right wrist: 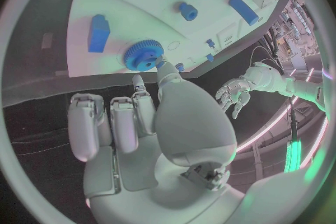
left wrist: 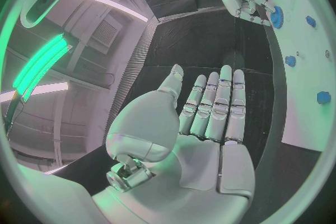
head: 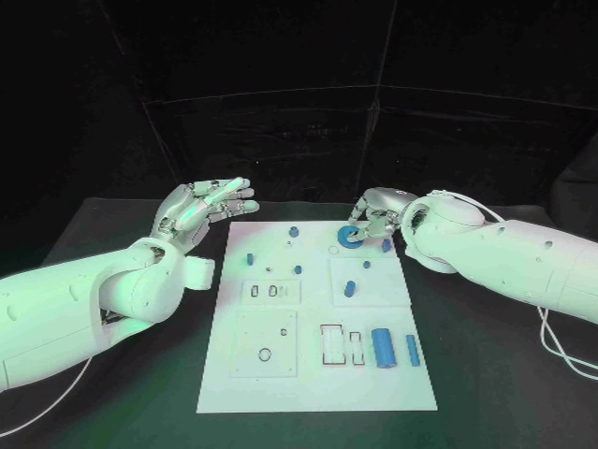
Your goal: Assemble the parts on the task board
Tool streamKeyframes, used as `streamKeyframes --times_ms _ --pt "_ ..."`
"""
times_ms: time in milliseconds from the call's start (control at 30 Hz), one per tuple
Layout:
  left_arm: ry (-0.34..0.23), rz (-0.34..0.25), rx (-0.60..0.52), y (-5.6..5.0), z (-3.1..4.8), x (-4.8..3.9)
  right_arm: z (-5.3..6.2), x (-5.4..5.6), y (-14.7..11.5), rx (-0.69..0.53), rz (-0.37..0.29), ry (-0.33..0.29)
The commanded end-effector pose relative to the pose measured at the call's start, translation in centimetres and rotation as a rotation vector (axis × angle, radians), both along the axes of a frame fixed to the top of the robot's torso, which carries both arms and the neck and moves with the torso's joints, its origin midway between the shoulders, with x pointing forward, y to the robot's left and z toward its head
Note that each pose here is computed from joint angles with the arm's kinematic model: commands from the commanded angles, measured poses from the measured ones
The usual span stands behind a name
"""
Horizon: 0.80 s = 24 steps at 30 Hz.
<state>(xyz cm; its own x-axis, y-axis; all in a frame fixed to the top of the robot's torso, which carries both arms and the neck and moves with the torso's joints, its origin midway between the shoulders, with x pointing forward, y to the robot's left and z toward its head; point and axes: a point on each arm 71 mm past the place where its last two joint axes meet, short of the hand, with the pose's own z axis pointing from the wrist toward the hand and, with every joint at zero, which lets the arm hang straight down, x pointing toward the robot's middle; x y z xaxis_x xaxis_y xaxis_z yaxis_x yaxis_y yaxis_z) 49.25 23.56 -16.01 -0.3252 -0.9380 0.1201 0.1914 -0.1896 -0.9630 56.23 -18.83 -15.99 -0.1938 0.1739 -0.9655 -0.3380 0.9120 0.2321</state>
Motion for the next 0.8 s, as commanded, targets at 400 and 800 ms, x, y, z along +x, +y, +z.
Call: streamKeyframes --times_ms 400,800 --pt "-0.002 -0.011 -0.004 -0.09 0.11 0.02 -0.14 -0.05 0.21 -0.019 0.012 0.029" --pt "0.001 -0.014 -0.005 -0.13 0.09 0.03 -0.46 -0.06 0.23 -0.046 0.013 0.044"
